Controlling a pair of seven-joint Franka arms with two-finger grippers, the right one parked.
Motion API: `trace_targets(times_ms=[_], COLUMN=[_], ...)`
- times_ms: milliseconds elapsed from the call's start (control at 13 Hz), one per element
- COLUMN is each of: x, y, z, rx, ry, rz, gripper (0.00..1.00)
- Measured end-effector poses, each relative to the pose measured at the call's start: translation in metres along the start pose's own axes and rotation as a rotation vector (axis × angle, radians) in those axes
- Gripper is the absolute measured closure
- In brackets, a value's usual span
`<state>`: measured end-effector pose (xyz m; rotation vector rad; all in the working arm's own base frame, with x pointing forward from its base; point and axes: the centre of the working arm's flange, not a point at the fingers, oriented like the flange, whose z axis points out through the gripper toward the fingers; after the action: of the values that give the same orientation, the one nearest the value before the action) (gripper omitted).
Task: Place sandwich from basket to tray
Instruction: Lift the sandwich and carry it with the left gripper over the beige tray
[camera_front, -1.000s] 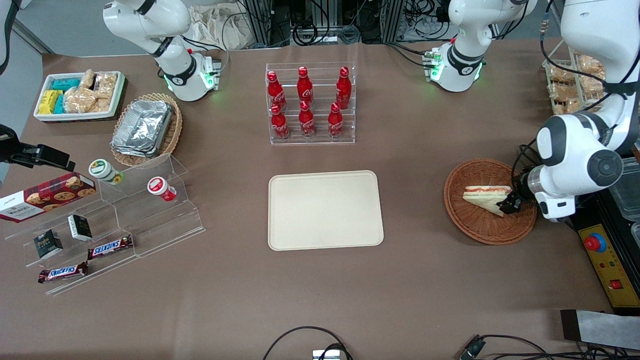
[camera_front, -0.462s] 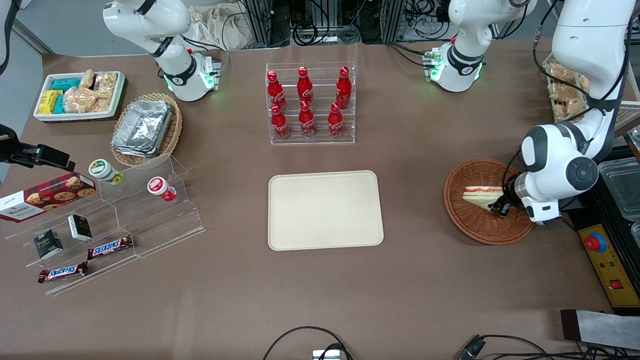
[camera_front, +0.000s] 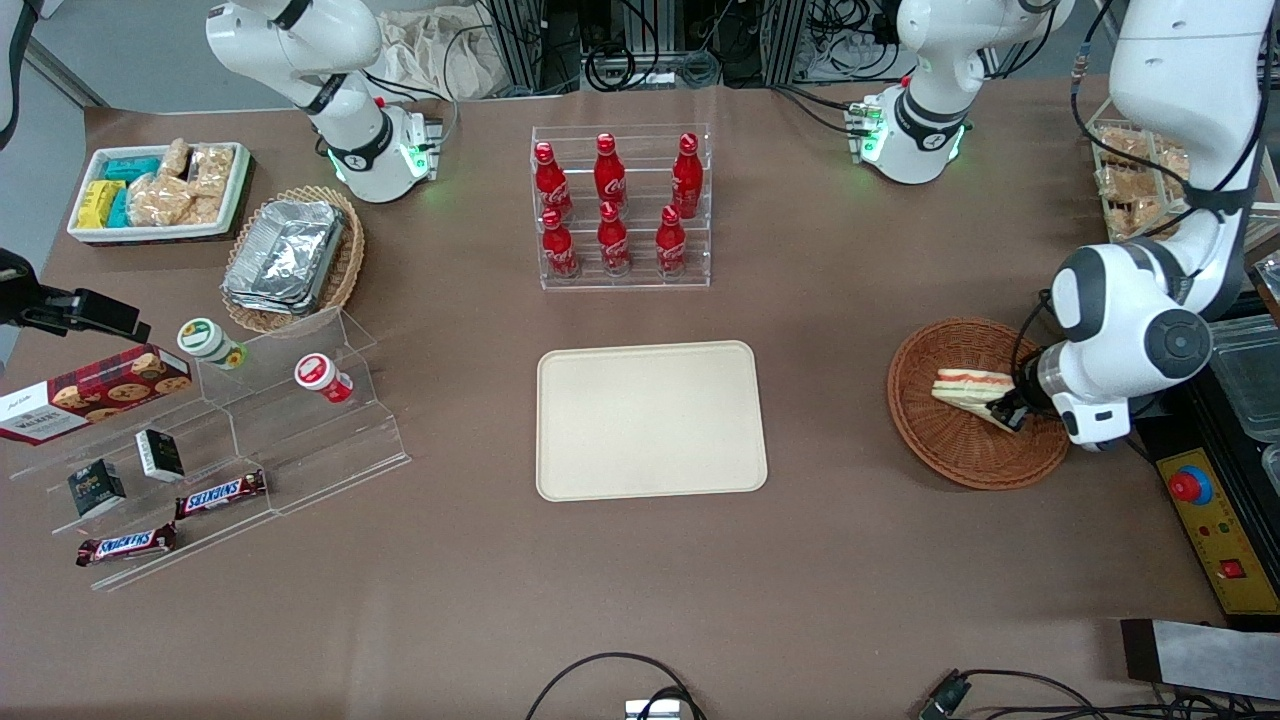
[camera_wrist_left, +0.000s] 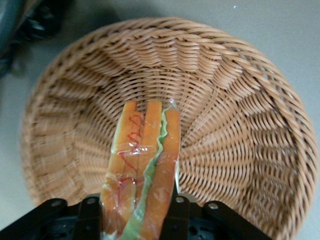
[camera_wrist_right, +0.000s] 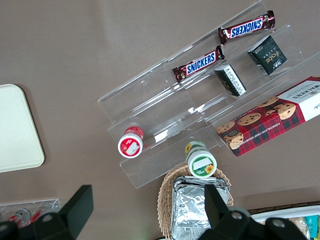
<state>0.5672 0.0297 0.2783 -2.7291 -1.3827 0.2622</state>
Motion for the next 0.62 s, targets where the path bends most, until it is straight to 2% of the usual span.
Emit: trace_targets(times_ms=[154, 308, 462, 615], x=[-0.004, -0.016, -0.048, -0.105], y=[-0.004, -0.010, 0.003, 0.044], z=[-0.063, -0.140, -0.201, -0.225], rx=[0.048, 0.078, 0.090, 0.081], ry=[-0.030, -0.055, -0.069, -0.057], rz=[0.102, 0.229, 0.403, 0.553], gripper=[0.79, 0.79, 0.79, 0.79])
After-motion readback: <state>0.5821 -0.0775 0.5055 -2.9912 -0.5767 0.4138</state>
